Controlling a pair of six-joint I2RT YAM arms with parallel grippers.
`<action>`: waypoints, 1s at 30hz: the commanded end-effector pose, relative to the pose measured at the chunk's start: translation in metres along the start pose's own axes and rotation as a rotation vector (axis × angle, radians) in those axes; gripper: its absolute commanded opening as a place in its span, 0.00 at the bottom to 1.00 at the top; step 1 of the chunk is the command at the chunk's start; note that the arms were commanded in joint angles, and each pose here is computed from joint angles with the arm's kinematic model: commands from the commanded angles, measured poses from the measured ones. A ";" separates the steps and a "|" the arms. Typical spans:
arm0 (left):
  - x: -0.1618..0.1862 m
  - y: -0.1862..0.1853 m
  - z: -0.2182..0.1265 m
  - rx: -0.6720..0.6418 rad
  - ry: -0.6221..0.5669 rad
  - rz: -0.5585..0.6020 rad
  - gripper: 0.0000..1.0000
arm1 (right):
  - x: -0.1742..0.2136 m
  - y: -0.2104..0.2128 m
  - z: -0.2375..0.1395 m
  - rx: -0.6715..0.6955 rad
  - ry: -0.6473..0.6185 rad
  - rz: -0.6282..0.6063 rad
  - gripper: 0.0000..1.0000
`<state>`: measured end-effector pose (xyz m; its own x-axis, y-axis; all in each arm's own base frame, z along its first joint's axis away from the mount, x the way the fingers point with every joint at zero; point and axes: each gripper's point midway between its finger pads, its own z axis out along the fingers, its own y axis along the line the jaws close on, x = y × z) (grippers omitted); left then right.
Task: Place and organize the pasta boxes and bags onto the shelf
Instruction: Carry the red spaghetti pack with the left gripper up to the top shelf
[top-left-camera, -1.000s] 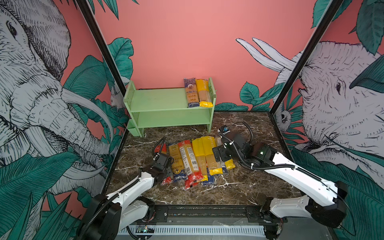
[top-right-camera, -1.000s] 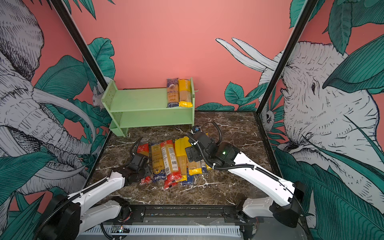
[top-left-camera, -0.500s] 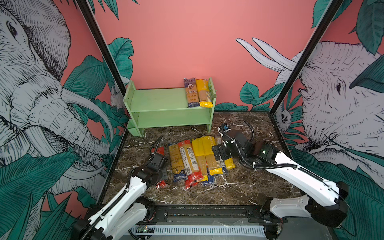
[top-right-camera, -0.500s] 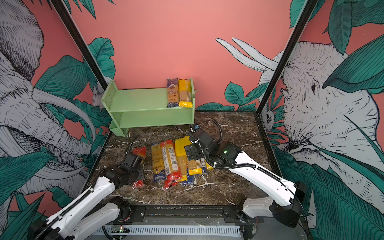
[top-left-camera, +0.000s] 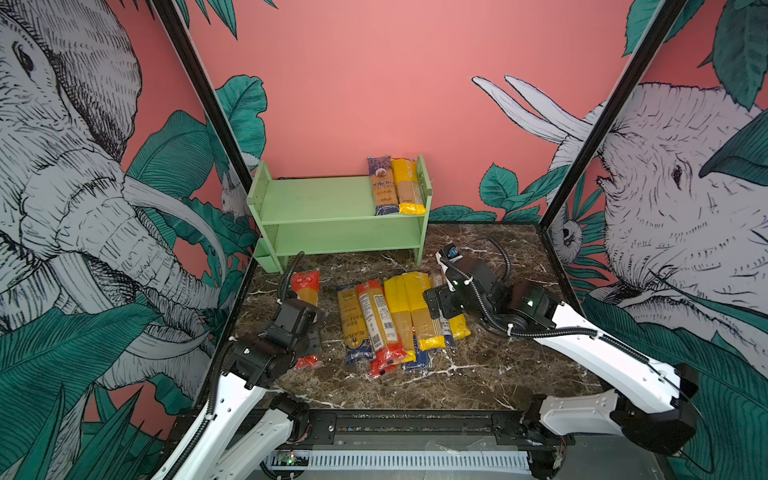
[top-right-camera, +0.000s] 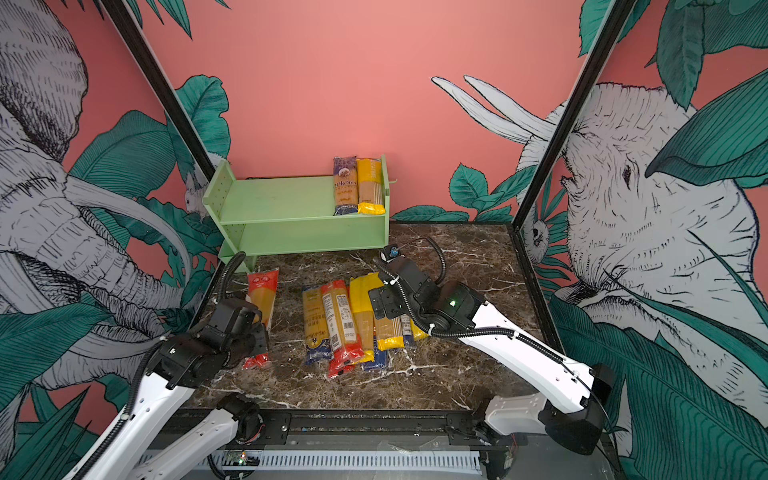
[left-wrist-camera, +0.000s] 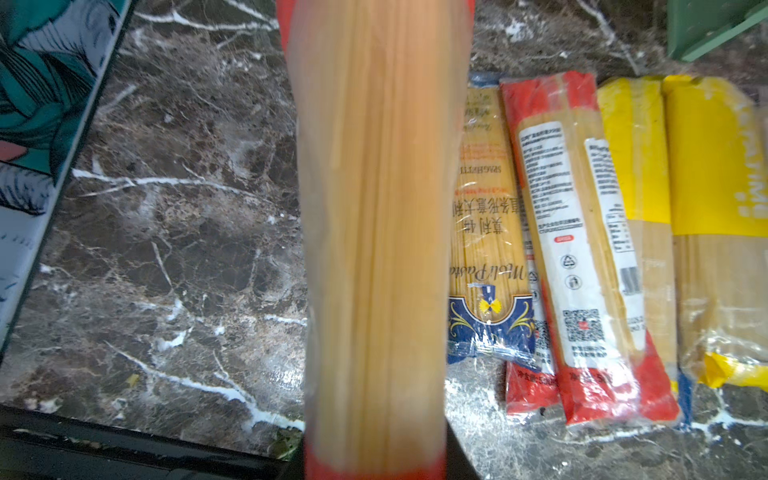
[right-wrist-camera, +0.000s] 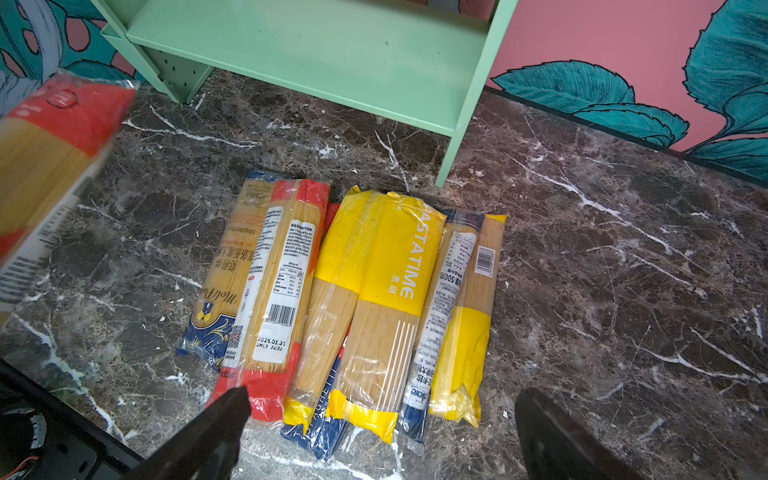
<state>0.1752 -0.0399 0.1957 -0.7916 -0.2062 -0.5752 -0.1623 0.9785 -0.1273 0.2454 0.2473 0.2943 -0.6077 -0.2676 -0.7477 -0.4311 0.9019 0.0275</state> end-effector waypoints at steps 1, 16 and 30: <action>-0.033 0.004 -0.037 0.009 -0.145 -0.008 0.00 | -0.016 -0.004 -0.016 -0.008 -0.053 0.014 0.99; -0.146 -0.051 -0.111 0.139 -0.368 0.051 0.00 | -0.030 0.000 -0.023 -0.023 -0.086 0.004 0.99; -0.280 -0.136 -0.122 0.193 -0.563 0.109 0.00 | -0.049 -0.008 -0.031 0.021 -0.111 -0.026 0.99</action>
<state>0.3271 -0.1148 0.3990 -0.5817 -0.0528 -0.8117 0.0498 0.9937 -0.1003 0.2522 0.2474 0.3440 -0.5336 -0.2425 -0.8102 -0.4450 0.8952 0.0252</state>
